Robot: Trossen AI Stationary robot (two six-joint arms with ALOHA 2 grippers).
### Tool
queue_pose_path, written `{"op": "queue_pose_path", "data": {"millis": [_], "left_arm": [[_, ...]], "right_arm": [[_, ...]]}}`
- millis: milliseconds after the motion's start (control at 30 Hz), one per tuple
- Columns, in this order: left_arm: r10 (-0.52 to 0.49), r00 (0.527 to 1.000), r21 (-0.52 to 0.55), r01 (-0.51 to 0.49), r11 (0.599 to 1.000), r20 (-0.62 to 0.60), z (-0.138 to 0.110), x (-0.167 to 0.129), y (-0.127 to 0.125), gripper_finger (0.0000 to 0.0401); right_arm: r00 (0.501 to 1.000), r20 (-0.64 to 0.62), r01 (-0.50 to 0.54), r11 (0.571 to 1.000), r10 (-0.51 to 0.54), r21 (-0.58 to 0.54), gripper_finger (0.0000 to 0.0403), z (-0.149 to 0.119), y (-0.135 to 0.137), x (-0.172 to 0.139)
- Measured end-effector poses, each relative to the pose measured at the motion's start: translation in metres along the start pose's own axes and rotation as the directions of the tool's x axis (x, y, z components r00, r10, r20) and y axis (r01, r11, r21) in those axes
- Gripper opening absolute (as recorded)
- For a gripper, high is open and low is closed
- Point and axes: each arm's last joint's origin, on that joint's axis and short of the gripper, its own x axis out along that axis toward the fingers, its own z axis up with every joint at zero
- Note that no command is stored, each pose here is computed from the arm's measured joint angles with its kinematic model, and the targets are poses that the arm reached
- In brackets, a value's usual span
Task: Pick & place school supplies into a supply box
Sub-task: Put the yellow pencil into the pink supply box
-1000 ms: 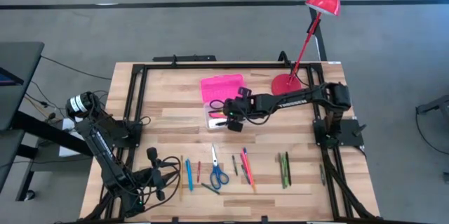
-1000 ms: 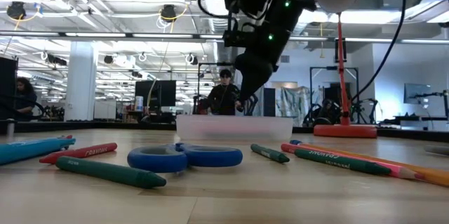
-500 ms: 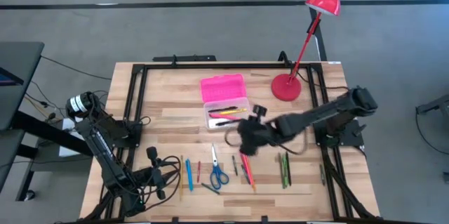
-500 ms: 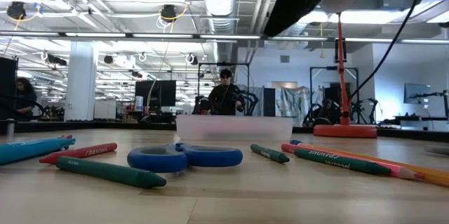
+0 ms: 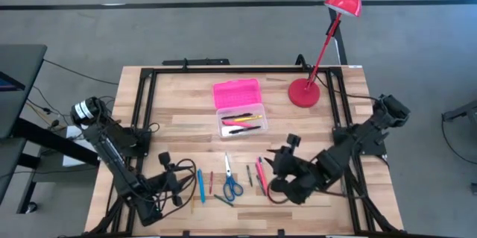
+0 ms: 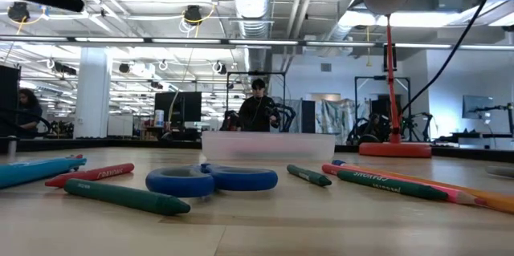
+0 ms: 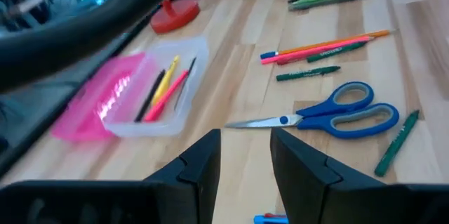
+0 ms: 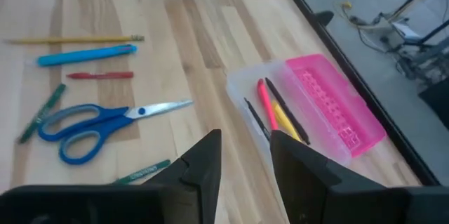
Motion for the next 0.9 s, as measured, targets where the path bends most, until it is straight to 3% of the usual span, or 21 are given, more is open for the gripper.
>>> {"op": "queue_pose_path", "data": {"millis": [233,367,567,900], "left_arm": [[-0.030,0.995,-0.063,0.024,0.998,-0.099,0.000,0.007,0.001,0.0120],[-0.086,0.972,-0.141,0.056,0.988,-0.217,-0.002,0.012,0.001,0.0120],[-0.147,0.932,-0.275,0.055,0.960,-0.330,-0.003,0.015,0.000,0.0120],[-0.185,0.900,-0.438,-0.007,0.899,-0.394,-0.001,0.023,0.001,0.0120]], "right_arm": [[0.999,0.042,-0.029,0.996,0.025,0.082,0.0118,-0.007,0.012,-0.016],[0.997,0.078,-0.020,0.992,0.010,0.124,0.0118,-0.019,0.020,-0.024],[0.993,0.118,-0.040,0.976,0.014,0.215,0.0118,-0.040,0.030,-0.029],[0.986,0.162,-0.007,0.977,-0.028,0.214,0.0118,-0.078,0.036,-0.015]]}}
